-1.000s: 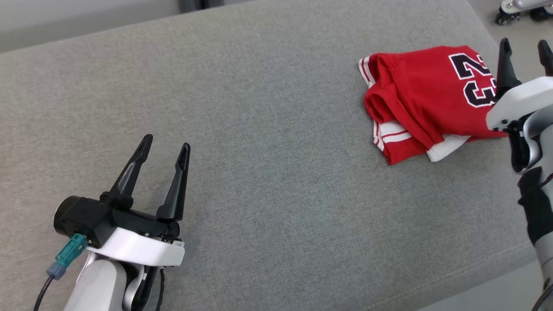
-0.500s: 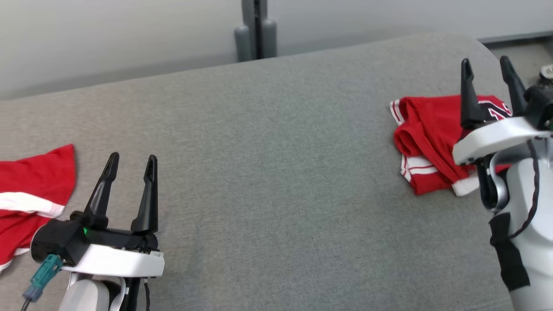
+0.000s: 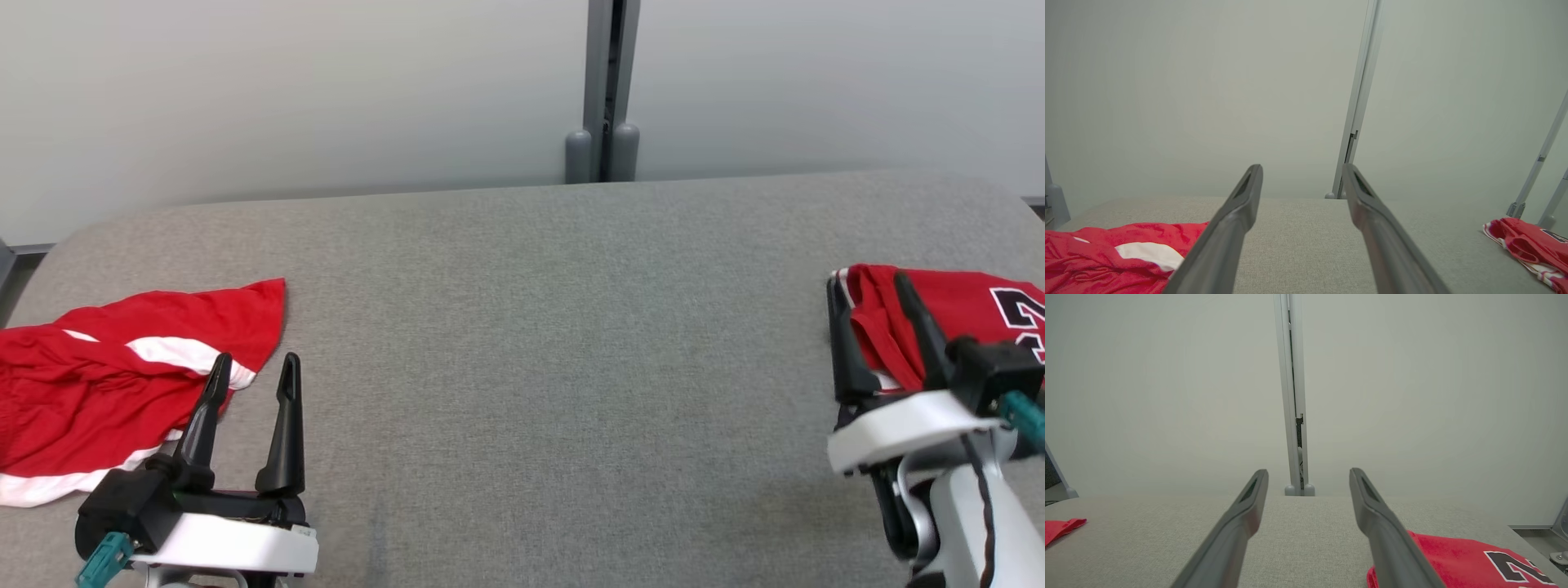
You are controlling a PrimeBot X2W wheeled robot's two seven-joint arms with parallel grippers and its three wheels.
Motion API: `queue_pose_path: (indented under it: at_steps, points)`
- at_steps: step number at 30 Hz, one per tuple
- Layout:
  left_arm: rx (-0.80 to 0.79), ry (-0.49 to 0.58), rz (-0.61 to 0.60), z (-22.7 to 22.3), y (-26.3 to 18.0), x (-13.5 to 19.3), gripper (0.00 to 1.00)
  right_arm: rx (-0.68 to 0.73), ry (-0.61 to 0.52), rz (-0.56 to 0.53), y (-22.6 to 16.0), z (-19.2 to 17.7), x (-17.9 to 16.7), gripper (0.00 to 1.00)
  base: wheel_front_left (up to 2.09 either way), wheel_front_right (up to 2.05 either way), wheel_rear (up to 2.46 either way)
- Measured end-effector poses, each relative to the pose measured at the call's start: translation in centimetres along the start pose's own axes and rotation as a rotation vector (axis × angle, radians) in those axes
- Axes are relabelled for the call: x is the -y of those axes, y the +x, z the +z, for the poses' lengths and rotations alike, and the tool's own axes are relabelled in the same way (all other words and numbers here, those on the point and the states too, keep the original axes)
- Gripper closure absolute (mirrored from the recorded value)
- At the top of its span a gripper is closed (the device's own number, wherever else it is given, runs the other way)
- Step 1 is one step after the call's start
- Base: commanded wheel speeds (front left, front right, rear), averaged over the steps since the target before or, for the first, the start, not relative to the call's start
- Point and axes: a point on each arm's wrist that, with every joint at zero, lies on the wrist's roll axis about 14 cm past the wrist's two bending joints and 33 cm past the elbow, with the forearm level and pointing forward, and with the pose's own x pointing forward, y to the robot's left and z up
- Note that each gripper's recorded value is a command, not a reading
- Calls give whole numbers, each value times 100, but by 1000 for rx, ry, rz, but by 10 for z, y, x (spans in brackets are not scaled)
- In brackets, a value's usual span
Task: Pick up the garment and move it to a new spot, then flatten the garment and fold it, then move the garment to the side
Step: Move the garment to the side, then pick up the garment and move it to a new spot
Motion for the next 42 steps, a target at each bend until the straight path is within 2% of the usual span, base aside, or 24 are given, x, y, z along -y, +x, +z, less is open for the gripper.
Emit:
queue_pose_path:
  at_steps: [6, 15, 42]
  points:
    - [-11, -5, 50, -1, -18, -12, 0, -23, 36, 46, -23, -13, -22, 0, 0, 0, 0]
    - [-54, -7, 95, -14, -30, -21, 0, -39, 50, 60, -44, -22, -33, 0, 0, 0, 0]
    - [-89, -2, 95, -25, -33, -18, 0, -35, 35, 63, -48, -22, -37, 0, 0, 0, 0]
